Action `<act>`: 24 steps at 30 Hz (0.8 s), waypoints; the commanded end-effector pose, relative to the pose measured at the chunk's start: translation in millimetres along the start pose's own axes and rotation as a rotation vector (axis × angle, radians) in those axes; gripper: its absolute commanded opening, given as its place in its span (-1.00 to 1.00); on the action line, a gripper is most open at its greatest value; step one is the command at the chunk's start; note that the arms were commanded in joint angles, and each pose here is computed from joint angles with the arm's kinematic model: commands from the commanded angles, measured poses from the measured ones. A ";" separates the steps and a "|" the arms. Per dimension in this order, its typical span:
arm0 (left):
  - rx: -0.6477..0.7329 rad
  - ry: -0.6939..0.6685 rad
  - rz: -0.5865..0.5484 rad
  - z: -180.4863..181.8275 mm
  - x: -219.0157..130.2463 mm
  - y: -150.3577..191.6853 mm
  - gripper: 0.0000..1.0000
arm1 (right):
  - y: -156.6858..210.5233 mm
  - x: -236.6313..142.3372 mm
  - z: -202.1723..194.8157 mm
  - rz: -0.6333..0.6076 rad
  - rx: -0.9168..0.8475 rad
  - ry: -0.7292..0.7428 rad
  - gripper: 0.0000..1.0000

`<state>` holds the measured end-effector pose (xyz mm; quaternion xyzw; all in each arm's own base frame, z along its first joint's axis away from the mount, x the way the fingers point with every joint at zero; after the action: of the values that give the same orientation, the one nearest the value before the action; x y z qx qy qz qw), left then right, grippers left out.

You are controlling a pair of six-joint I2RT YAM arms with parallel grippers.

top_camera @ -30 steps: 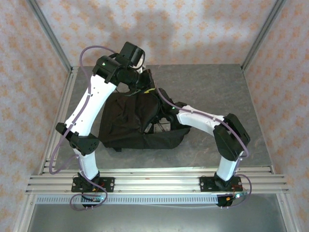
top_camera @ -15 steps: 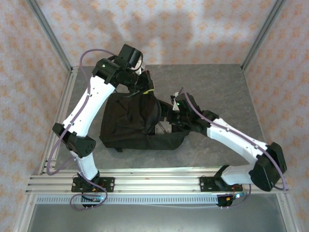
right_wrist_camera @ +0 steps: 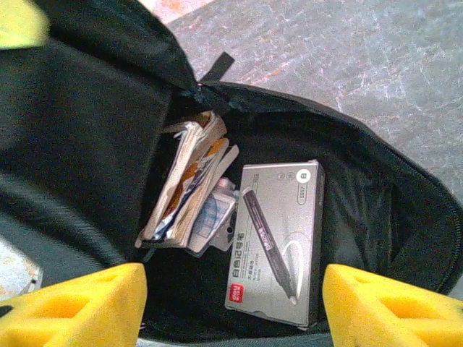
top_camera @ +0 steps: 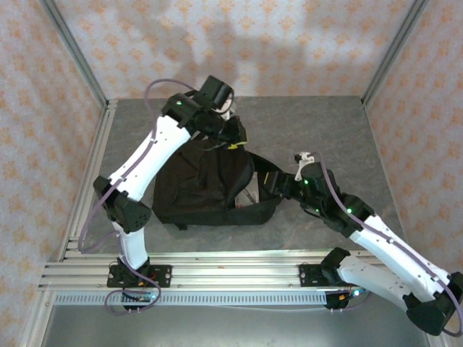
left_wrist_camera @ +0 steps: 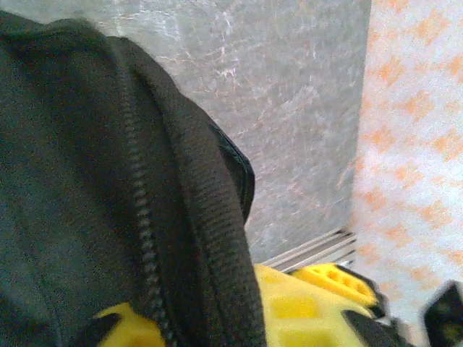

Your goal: Pack the student bag

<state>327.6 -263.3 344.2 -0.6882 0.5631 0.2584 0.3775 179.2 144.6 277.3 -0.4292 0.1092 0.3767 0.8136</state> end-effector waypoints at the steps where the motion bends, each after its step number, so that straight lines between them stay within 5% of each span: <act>1: 0.010 -0.030 0.024 -1.9 22.7 -2.0 -0.31 | 7.4 -4.1 0.1 0.035 -0.143 -0.046 0.30; 5: 0.013 -0.032 -0.036 -3.9 0.7 -8.2 -0.01 | 20.4 -12.4 21.3 0.125 -0.257 -0.248 0.29; 12: -0.022 -0.020 -0.144 14.5 -55.0 -4.5 0.10 | 42.6 -16.0 52.1 0.175 -0.546 -0.401 0.29; 17: -0.117 0.026 -0.204 40.1 -71.8 3.3 0.22 | 39.1 -15.6 65.2 0.137 -0.645 -0.340 0.29; 24: -0.113 -0.112 -0.191 74.5 -85.2 29.7 0.25 | -7.8 -17.6 55.6 0.049 -0.485 0.096 0.28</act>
<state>293.2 -169.7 369.0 -0.7547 0.4756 0.2649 0.3661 152.8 196.3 317.1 -0.5958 -0.0158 0.4598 0.6582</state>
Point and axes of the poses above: each hand's point on the last joint's axis, 136 mm out from that joint toward the fingers, its own x axis out along the fingers, its own z axis along the line the jaws close on, y = z × x, the point moved 7 cm from there along -x, back along the fingers, and after that the axes turned 7 degrees about x, right-handed, at the moved point
